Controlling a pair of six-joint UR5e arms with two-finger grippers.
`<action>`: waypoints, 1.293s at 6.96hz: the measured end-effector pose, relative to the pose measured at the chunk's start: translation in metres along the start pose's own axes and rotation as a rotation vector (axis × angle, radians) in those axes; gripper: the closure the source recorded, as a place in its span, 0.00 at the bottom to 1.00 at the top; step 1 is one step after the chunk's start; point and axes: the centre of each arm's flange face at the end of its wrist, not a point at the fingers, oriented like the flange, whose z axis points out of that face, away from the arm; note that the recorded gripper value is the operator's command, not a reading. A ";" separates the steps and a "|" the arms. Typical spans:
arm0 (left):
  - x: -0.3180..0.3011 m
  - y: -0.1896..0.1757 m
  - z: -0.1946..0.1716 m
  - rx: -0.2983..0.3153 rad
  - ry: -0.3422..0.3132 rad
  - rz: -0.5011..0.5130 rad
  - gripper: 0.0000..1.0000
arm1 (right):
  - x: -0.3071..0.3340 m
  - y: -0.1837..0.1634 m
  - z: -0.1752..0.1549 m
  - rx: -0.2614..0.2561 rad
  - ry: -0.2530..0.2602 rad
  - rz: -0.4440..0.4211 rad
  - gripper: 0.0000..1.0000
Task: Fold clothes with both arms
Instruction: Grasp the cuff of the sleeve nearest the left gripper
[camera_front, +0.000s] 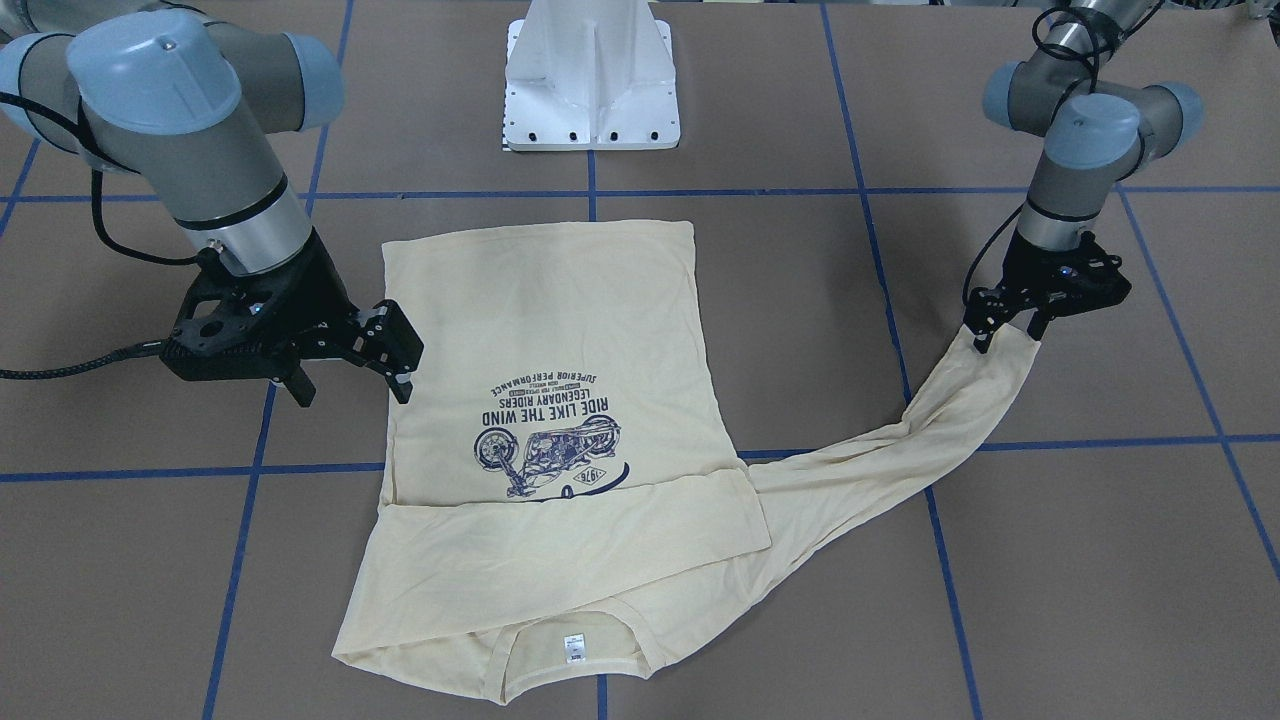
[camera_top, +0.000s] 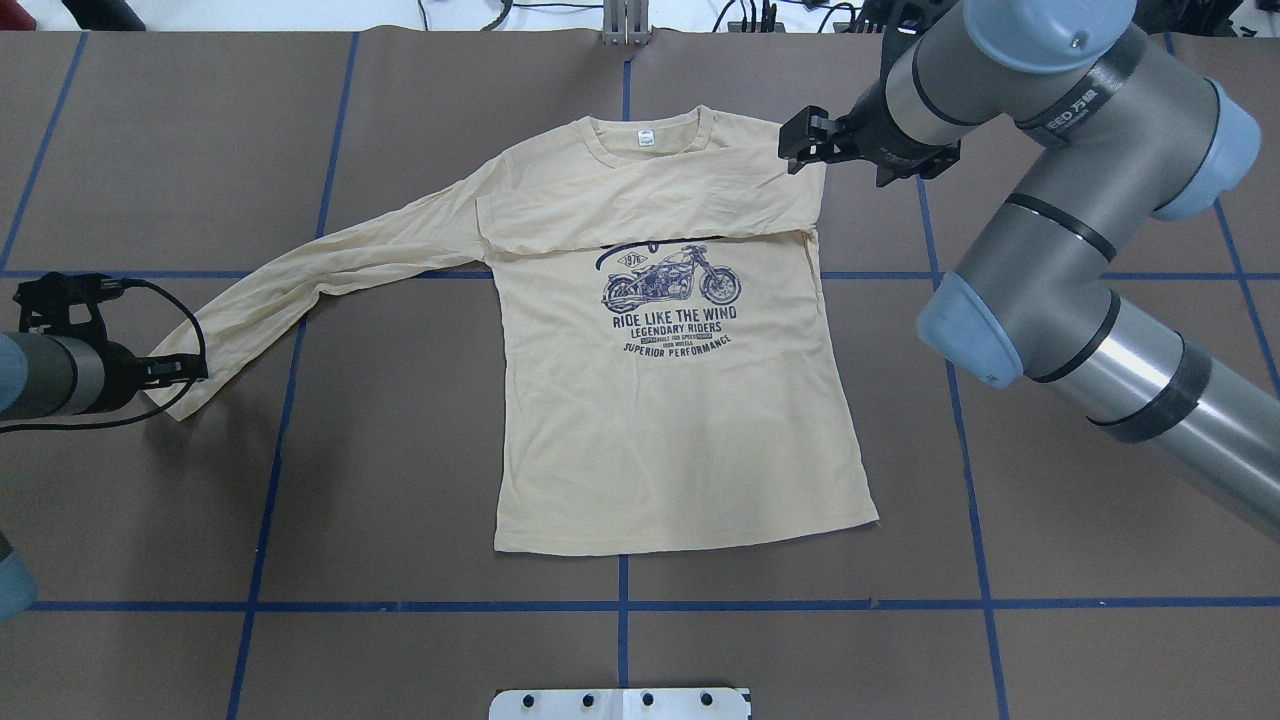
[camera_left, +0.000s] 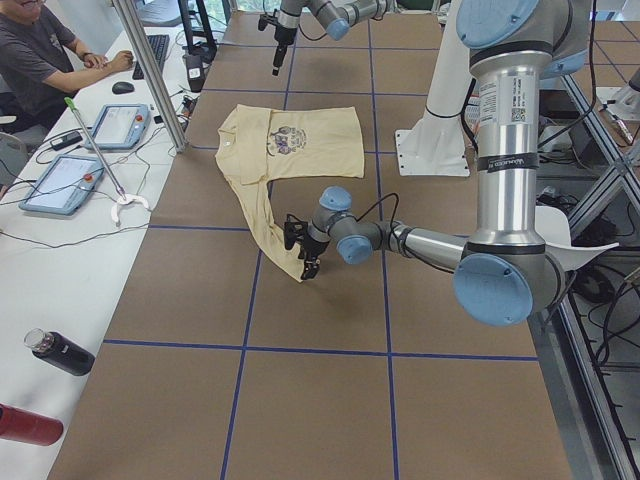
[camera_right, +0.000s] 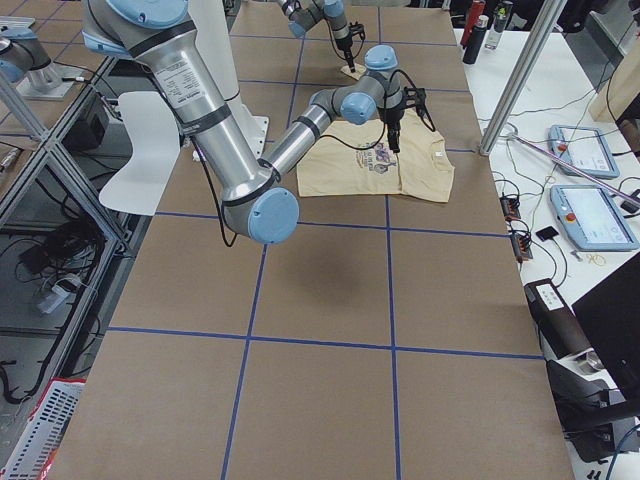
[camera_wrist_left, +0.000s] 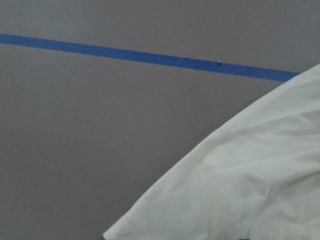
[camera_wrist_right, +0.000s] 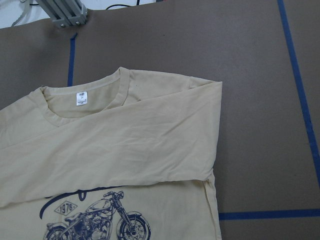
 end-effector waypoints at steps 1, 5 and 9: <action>0.001 0.000 -0.001 0.000 0.002 0.003 0.18 | 0.000 0.000 0.000 0.000 -0.001 0.000 0.00; 0.000 0.000 -0.001 -0.002 -0.002 0.005 0.17 | -0.002 0.000 -0.001 0.002 -0.003 0.001 0.00; -0.008 0.003 -0.001 -0.007 -0.014 0.000 0.57 | -0.004 -0.001 -0.002 0.003 -0.006 0.005 0.00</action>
